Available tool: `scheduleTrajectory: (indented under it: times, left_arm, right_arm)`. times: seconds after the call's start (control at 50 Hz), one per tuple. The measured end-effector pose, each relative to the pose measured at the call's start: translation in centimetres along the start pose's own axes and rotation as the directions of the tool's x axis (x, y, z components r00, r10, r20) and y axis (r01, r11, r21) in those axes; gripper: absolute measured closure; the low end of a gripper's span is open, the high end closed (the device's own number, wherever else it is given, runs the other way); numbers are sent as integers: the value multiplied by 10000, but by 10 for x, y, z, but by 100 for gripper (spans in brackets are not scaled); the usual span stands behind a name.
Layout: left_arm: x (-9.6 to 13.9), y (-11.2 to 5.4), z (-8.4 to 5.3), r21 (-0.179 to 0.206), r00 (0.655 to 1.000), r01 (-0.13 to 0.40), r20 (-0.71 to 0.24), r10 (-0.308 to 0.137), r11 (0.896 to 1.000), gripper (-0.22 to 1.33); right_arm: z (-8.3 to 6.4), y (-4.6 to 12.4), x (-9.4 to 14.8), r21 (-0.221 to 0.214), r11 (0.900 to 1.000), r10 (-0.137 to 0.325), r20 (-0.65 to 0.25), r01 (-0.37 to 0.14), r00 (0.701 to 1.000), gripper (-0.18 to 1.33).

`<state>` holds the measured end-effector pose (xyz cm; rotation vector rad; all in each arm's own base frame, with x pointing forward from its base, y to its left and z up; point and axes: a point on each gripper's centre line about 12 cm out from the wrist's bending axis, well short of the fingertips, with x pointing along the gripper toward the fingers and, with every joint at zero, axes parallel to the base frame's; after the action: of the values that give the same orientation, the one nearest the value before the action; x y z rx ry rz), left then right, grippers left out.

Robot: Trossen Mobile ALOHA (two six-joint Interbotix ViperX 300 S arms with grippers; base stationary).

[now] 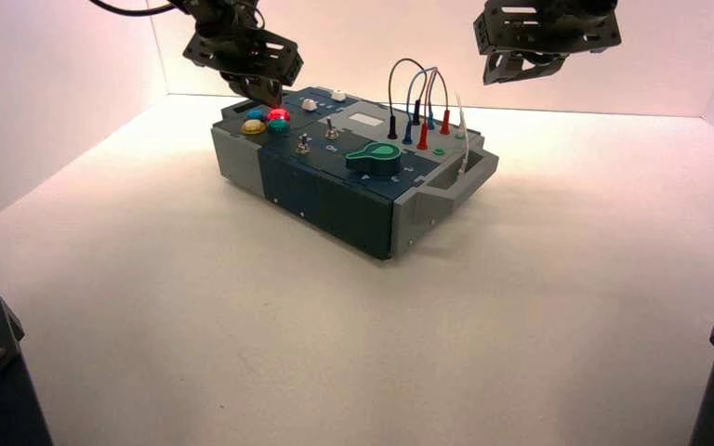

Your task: Push the red button with the left gripper.

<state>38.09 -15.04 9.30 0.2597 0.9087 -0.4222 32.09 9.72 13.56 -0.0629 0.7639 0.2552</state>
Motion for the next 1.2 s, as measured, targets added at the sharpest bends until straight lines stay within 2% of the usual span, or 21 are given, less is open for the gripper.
scheduleTrajectory:
  times: [0.2,0.62,0.86,1.2]
  left_arm:
    - [-8,1,8,24,9996,-32,274,31,10000,127]
    - [-10,1,8,25,9996,-30,290,29,10000,127]
    - [-22,1,18,23,9961,-154,869,152,9999,127]
    - [-36,6,12,-112,9850,-518,1640,530,9986,127]
  right_arm:
    - [1,0,0,0,10000,-1,46,1,10000,57]
    - [1,0,0,0,10000,-1,30,1,10000,57]
    - [1,0,0,0,10000,1,15,-1,10000,57]
    - [2,0,0,0,10000,3,46,-3,10000,57]
